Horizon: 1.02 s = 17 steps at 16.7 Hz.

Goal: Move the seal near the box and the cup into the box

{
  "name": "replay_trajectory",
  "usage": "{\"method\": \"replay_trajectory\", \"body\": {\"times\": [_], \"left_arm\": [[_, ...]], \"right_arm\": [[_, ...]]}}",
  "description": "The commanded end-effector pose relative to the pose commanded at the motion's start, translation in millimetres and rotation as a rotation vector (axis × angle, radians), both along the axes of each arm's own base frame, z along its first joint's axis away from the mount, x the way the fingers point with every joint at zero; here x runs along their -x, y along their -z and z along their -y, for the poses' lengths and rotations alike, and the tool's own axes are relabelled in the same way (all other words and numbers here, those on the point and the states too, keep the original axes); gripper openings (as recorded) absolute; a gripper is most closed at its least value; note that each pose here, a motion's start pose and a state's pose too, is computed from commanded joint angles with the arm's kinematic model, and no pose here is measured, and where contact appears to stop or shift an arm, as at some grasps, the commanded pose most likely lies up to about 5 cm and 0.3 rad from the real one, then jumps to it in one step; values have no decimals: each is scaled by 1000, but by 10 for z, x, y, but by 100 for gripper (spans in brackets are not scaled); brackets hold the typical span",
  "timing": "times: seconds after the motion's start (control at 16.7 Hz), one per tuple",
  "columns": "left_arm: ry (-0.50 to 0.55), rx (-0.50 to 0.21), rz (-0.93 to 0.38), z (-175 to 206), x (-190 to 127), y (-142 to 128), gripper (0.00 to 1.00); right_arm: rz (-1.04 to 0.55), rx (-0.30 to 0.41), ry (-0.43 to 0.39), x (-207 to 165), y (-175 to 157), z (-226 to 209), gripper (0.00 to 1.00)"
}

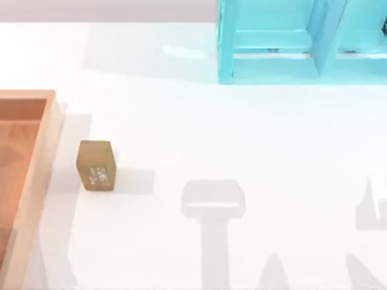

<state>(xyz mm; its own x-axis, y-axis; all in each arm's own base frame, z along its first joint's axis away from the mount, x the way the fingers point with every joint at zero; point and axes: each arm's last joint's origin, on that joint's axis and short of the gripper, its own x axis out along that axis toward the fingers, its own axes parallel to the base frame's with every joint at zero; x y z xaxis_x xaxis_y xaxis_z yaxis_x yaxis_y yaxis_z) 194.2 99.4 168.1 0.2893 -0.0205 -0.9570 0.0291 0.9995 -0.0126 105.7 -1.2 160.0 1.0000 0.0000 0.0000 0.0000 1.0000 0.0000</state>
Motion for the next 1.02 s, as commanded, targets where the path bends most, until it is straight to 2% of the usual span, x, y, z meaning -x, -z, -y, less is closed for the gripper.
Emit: {"method": "replay_trajectory", "body": {"times": [0.12,0.18,0.72,1.02], "left_arm": [[0,0,0,0,0,0,98],[0,0,0,0,0,0,100],[0,0,1,1,-1,-8,100],[5,-2,13,2,-15,-337,100]], "right_arm": [[0,0,0,0,0,0,100],[0,0,0,0,0,0,100],[0,0,0,0,0,0,100],[0,0,0,0,0,0,100]]}}
